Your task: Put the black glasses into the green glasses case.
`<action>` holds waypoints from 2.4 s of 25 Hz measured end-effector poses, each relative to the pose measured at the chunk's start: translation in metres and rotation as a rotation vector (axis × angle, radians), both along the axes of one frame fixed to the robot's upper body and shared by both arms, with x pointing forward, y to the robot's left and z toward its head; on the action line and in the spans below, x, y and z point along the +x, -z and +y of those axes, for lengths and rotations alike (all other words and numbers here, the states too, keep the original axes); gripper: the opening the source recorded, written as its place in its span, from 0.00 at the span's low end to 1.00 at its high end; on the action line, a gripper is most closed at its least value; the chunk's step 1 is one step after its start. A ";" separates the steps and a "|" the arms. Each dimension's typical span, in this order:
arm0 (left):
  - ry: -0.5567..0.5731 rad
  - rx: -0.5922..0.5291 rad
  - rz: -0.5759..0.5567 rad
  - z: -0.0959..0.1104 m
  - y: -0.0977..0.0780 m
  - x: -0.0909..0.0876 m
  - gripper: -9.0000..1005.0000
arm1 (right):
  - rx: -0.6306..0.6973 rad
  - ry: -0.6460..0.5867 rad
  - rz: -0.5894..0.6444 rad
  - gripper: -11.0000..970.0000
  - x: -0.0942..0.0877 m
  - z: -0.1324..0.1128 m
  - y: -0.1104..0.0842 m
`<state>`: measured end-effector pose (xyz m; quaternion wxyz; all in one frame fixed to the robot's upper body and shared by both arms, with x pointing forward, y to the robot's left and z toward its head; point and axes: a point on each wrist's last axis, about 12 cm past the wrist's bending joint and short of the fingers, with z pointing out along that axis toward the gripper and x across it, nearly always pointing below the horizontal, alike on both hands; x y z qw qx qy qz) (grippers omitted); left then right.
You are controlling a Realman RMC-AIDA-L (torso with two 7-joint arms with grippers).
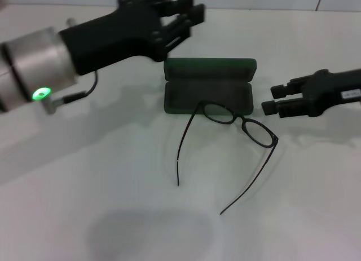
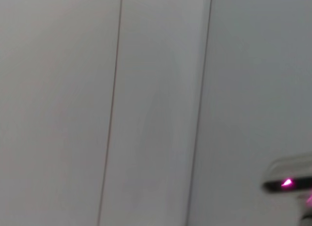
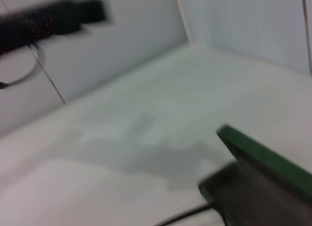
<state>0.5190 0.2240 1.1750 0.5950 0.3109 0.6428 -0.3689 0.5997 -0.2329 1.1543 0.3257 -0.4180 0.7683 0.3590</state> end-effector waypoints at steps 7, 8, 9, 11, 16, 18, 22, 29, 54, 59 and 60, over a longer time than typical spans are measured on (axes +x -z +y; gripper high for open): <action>-0.039 -0.193 0.041 0.040 0.039 -0.010 0.25 | -0.147 -0.016 0.080 0.50 0.024 0.038 -0.003; -0.052 -0.213 0.053 0.046 0.047 -0.013 0.25 | -0.174 -0.014 0.094 0.50 0.028 0.047 -0.001; -0.070 -0.255 0.071 0.056 0.061 -0.021 0.25 | -0.197 -0.012 0.101 0.49 0.030 0.054 0.000; -0.076 -0.278 0.075 0.059 0.067 -0.025 0.25 | -0.240 -0.013 0.109 0.48 0.035 0.067 0.002; -0.092 -0.325 0.070 0.068 0.075 -0.031 0.25 | -0.309 -0.030 0.118 0.46 0.039 0.089 0.009; -0.091 -0.342 0.071 0.068 0.077 -0.031 0.25 | -0.331 -0.024 0.117 0.45 0.041 0.093 0.013; -0.080 -0.356 0.072 0.065 0.078 -0.029 0.24 | -0.353 -0.017 0.120 0.38 0.042 0.096 0.017; -0.070 -0.360 0.062 0.062 0.076 -0.025 0.24 | -0.413 -0.048 0.112 0.24 0.036 0.095 0.028; 0.174 -0.411 0.009 0.040 0.068 -0.032 0.23 | 0.231 -0.169 -0.227 0.13 -0.042 0.003 -0.005; 0.353 -0.467 -0.064 0.017 0.059 -0.030 0.23 | 0.275 -0.138 -0.207 0.13 -0.045 -0.005 0.007; 0.378 -0.479 -0.067 0.013 0.057 -0.028 0.23 | 0.278 -0.140 -0.205 0.13 -0.045 -0.005 0.009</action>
